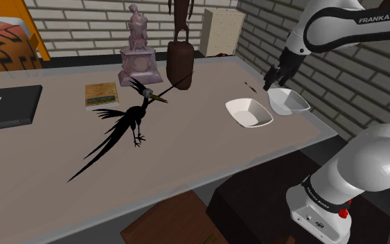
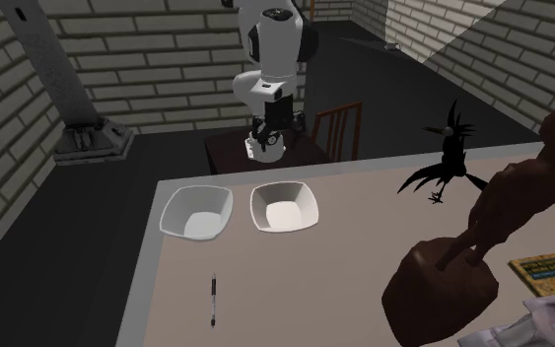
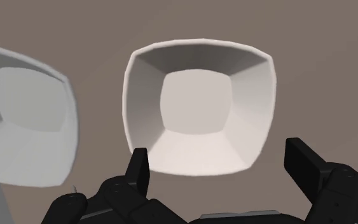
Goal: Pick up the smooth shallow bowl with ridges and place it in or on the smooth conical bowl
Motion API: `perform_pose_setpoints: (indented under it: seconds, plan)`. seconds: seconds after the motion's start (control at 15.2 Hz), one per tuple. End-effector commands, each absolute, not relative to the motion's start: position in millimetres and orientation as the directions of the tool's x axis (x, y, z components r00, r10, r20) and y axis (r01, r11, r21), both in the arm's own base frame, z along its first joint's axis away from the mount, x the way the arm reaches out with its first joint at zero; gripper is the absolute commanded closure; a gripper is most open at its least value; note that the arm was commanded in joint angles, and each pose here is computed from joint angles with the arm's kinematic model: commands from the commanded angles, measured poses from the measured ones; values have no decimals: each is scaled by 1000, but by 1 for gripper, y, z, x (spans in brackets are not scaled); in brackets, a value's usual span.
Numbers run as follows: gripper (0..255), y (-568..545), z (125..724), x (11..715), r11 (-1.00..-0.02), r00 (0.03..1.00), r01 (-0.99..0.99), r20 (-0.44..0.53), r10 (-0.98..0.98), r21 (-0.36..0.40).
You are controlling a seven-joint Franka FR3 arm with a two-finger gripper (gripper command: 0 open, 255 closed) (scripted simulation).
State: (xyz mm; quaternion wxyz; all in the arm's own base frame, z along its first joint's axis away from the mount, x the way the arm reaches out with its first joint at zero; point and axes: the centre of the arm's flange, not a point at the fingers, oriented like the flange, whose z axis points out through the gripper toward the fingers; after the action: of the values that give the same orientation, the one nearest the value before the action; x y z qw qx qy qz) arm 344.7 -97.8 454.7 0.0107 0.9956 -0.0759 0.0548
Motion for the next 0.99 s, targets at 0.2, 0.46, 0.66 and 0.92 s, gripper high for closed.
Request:
perform_pose_setpoints:
  seconds: [0.2, 0.46, 0.66, 0.92]
  plan:
    - [0, -139, 403, 360, -987, 980, -162, 120, -162, -4]
    - [0, -171, 362, 371, -985, 977, -170, 125, -171, -18]
    - [0, -196, 331, 379, -984, 975, -176, 129, -178, -28]
    - [0, -209, 304, 385, -983, 974, -179, 131, -182, -34]
